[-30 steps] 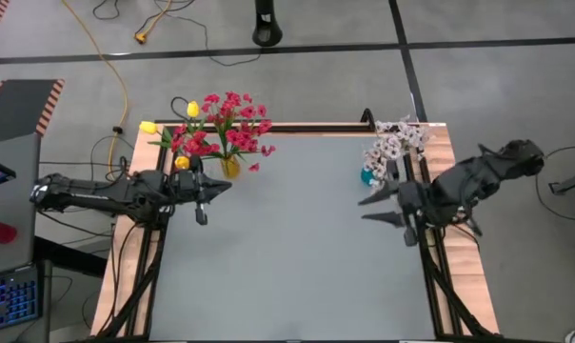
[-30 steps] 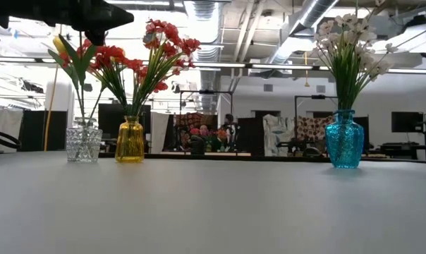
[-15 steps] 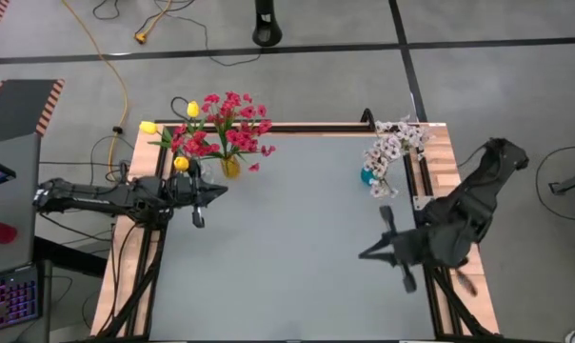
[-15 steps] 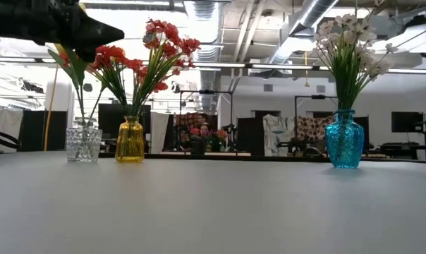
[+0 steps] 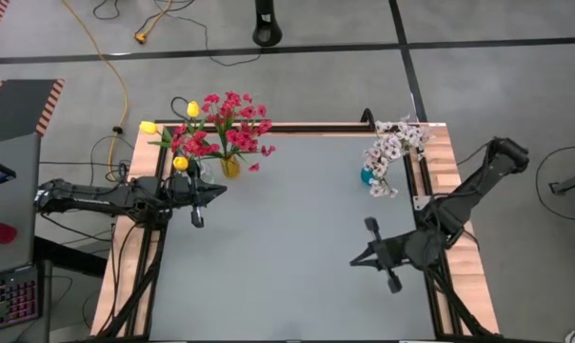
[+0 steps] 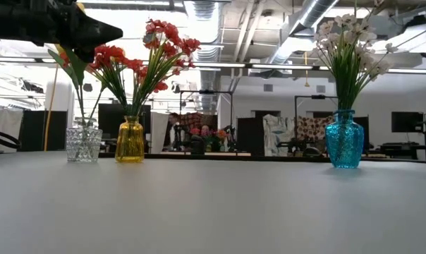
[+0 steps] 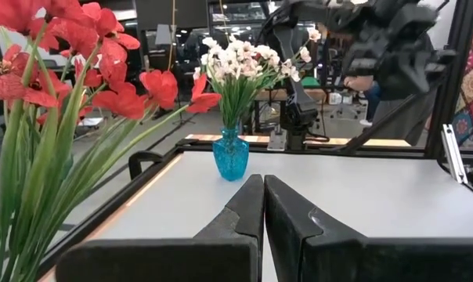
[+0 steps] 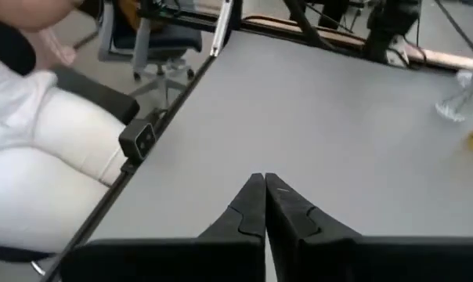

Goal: Sort flowers into vase by color
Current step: Return to Home Position

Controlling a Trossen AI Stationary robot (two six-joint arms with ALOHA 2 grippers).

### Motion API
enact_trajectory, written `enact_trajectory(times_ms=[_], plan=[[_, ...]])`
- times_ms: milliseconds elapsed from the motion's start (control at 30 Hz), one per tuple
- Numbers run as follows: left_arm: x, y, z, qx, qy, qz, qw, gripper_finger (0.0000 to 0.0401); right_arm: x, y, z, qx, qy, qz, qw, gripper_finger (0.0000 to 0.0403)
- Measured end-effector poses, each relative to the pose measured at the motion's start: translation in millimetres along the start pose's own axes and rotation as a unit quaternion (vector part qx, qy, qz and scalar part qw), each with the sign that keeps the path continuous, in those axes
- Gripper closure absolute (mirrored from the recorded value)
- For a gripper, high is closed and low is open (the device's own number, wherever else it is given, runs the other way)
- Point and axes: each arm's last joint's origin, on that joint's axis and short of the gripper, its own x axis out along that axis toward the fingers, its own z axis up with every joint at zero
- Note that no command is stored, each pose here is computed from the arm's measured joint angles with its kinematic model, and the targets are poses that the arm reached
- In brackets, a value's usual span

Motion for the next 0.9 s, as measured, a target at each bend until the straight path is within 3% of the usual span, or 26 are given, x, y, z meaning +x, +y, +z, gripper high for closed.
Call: enact_trajectory(times_ms=[133, 300, 467, 733, 900], plan=[[0, 0, 0, 0.007, 0.000, 0.000, 1.000, 0.0401, 0, -6, -35, 0.026, -0.023, 0.003, 0.999, 0.0361], [0, 0, 1, 0.020, -0.008, 0.001, 1.000, 0.0401, -4, -15, -82, 0.052, -0.080, 0.009, 0.995, 0.0376], [0, 0, 2, 0.019, -0.009, 0.001, 1.000, 0.0401, -1, -38, -124, 0.090, -0.129, -0.035, 0.987, 0.0382], [-1, 0, 3, 0.036, -0.014, 0.001, 0.999, 0.0401, 2, -76, -151, 0.108, -0.138, -0.132, 0.976, 0.0370], [-10, 3, 8, 0.053, -0.036, 0.013, 0.998, 0.0401, -2, -89, -151, 0.077, -0.140, -0.164, 0.973, 0.0379]])
